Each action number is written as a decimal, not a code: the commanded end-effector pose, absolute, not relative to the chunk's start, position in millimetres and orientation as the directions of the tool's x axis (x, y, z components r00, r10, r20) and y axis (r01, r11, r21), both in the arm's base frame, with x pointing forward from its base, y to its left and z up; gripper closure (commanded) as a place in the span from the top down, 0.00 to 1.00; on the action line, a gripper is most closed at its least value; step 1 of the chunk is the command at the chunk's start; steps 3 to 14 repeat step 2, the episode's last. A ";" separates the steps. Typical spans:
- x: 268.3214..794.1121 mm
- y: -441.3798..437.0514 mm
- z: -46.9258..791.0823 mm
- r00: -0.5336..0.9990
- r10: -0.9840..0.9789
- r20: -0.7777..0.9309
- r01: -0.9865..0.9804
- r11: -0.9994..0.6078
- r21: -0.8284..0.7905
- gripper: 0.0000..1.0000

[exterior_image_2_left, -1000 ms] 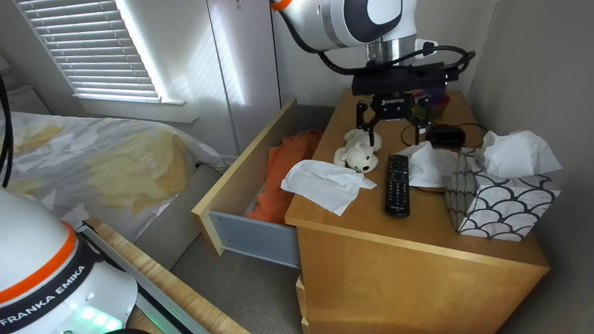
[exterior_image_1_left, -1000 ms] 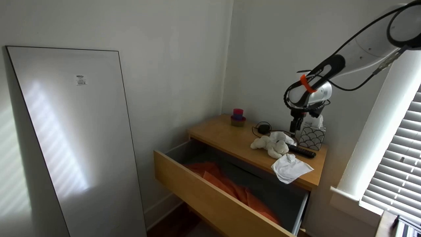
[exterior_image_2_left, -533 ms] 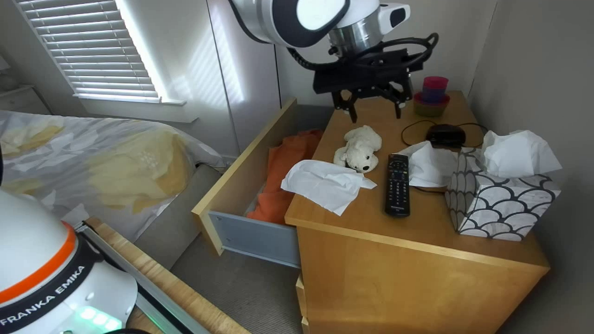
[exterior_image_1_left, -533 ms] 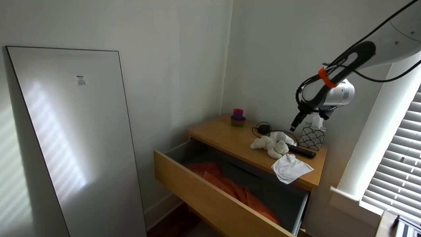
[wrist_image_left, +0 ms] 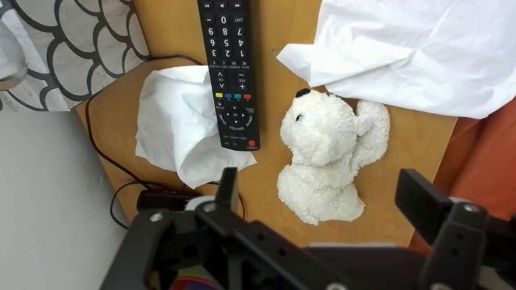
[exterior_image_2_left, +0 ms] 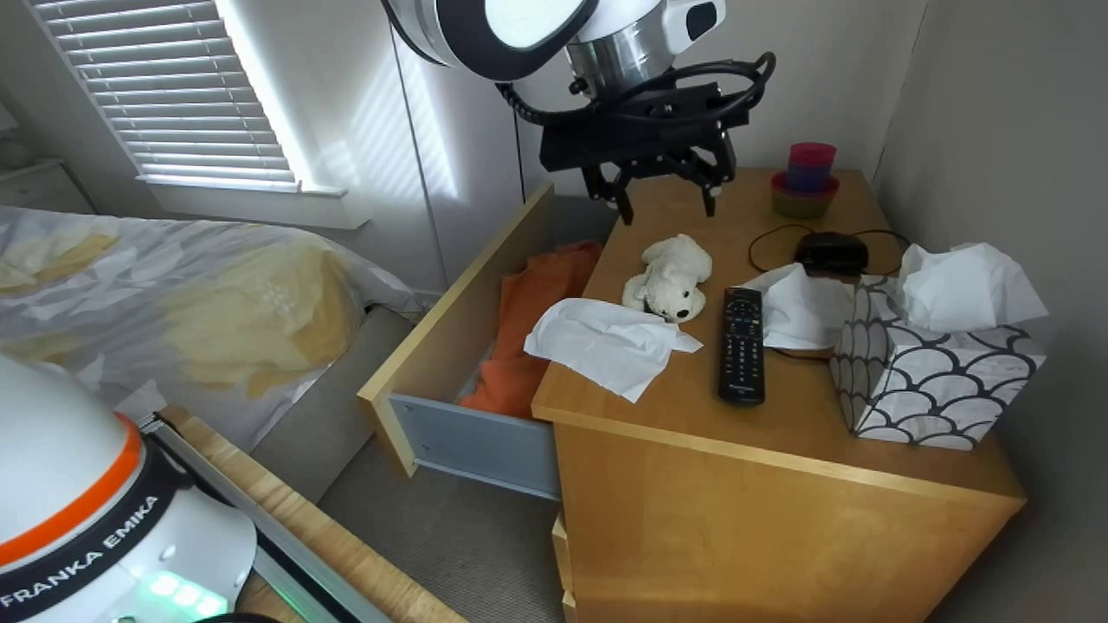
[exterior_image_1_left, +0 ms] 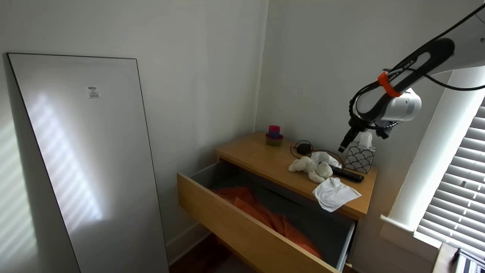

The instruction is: Remove the remote from the paper towel and put it on the cupboard

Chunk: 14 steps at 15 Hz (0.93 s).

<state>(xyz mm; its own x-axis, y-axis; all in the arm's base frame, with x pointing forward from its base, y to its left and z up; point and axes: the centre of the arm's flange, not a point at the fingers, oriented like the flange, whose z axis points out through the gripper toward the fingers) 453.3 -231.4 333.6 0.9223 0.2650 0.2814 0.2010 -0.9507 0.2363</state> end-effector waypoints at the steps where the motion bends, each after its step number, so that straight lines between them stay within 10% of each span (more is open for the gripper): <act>1: 453.3 -231.4 333.6 0.922 0.265 0.281 0.201 -0.951 0.236 1.00; 14: 453.3 -231.4 333.6 0.922 0.265 0.281 0.201 -0.951 0.236 1.00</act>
